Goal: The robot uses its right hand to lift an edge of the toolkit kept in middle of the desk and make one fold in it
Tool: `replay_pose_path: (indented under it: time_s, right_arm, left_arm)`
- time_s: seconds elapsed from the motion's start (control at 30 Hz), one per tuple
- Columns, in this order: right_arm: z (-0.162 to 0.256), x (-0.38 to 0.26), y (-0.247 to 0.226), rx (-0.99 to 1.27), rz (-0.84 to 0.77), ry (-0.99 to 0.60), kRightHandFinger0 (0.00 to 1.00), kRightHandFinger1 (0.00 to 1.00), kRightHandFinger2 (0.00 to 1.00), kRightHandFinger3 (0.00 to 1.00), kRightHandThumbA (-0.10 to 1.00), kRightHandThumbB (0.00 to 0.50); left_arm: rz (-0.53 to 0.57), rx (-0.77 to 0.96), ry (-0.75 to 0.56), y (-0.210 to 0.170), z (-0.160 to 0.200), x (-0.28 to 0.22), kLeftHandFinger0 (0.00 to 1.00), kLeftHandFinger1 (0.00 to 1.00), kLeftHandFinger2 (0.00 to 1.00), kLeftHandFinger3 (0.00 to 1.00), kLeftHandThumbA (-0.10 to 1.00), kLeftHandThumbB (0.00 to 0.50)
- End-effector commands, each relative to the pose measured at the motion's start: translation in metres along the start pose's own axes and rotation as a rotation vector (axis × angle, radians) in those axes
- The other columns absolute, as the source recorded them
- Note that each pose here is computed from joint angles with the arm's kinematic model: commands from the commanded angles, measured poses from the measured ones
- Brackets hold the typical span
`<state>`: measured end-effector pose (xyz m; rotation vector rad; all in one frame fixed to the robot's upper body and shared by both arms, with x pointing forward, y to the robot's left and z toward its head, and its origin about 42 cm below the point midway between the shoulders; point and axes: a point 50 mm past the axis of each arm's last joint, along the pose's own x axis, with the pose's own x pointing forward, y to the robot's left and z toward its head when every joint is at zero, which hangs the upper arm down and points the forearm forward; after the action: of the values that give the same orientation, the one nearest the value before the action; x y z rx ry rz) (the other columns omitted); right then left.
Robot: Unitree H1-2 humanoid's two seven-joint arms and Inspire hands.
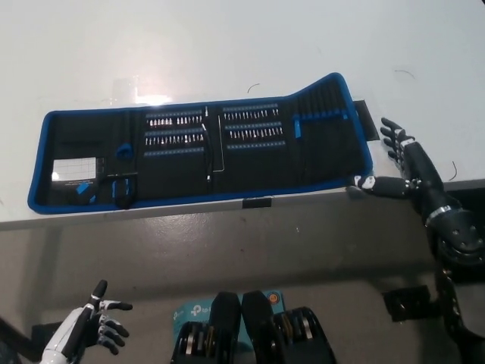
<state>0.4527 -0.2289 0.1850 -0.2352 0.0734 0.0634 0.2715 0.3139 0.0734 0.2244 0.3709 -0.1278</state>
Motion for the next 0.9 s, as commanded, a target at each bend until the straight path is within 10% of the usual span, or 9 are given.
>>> replay_pose_path:
  time_s: [0.0,0.57,0.8,0.83,0.87]
  right_arm:
    - [0.038,0.017,-0.001,0.073,-0.077,-0.100,1.00,1.00,1.00,1.00,0.91,0.257]
    - [0.067,0.026,0.082,0.152,-0.001,-0.081,1.00,1.00,1.00,1.00,0.79,0.309]
    - [0.042,0.015,0.102,0.174,0.009,-0.008,1.00,1.00,1.00,1.00,0.74,0.233]
    - [0.039,0.014,0.102,0.170,0.005,0.001,0.77,0.89,0.97,1.00,0.59,0.179]
    - [0.033,0.012,0.102,0.171,-0.016,0.016,0.53,0.64,0.72,1.00,0.43,0.156]
  left_arm:
    - [0.008,0.006,-0.055,0.002,0.010,0.000,0.39,0.37,0.36,0.58,1.00,0.500]
    - [0.003,-0.004,-0.059,-0.005,0.008,-0.003,0.37,0.37,0.37,0.60,1.00,0.500]
    - [-0.009,-0.004,-0.068,-0.004,0.011,0.000,0.38,0.37,0.36,0.58,1.00,0.500]
    - [-0.009,-0.001,-0.068,-0.004,0.011,0.000,0.39,0.39,0.37,0.59,1.00,0.500]
    - [-0.013,0.000,-0.066,-0.004,0.011,0.000,0.40,0.39,0.38,0.59,1.00,0.500]
